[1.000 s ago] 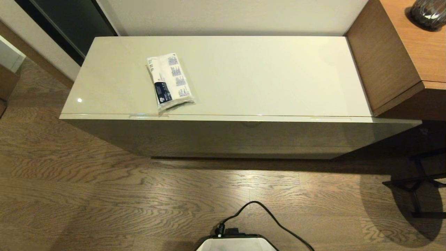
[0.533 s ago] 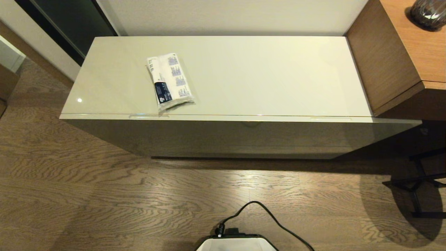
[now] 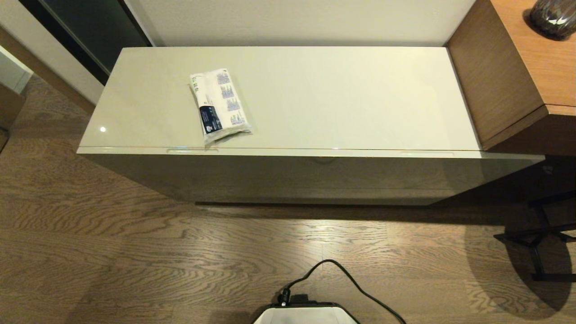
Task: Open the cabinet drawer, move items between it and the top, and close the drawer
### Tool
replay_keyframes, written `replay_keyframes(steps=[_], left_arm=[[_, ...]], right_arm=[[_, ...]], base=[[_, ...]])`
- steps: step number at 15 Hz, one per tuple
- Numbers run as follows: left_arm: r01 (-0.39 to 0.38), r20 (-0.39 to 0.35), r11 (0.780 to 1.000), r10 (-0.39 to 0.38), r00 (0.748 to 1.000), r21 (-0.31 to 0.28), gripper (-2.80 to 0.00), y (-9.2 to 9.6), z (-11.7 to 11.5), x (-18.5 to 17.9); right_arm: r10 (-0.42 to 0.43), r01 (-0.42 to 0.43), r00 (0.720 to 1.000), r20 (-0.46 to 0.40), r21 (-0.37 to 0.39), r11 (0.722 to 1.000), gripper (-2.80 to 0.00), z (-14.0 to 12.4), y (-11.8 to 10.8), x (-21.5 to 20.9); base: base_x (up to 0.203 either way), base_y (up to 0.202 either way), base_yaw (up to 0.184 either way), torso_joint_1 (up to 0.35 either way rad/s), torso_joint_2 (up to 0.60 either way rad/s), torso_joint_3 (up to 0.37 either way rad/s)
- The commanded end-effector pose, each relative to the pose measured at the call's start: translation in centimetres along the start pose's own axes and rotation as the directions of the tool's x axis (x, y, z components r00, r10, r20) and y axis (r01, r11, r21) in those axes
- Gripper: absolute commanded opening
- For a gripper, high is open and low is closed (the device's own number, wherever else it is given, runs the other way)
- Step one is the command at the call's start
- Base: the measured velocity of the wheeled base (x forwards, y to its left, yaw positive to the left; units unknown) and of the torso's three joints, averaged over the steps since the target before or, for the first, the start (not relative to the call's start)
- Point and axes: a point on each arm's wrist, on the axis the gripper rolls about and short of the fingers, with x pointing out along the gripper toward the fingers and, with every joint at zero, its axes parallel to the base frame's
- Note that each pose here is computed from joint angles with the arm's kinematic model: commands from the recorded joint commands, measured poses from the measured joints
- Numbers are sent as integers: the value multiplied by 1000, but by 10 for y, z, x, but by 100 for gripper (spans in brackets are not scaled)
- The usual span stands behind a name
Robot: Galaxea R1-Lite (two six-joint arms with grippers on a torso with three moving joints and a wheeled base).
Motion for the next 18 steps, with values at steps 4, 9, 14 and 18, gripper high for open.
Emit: replay_keyframes(steps=[4, 9, 14, 18], left_arm=[[-1, 1, 1000, 1, 1000, 1, -280, 0, 0, 0], [-1, 1, 1000, 1, 1000, 1, -280, 0, 0, 0], [-1, 1, 1000, 1, 1000, 1, -280, 0, 0, 0], [-1, 1, 1000, 1, 1000, 1, -280, 0, 0, 0]], right_arm=[[-4, 4, 1000, -2, 24, 1000, -280, 0, 0, 0], [-4, 4, 1000, -2, 24, 1000, -280, -1, 0, 0], [-4, 4, 1000, -2, 24, 1000, -280, -1, 0, 0], [-4, 4, 1000, -3, 24, 1000, -280, -1, 0, 0]], base=[[0, 0, 0, 0, 0, 0], [0, 0, 0, 0, 0, 0], [0, 0, 0, 0, 0, 0], [0, 0, 0, 0, 0, 0]])
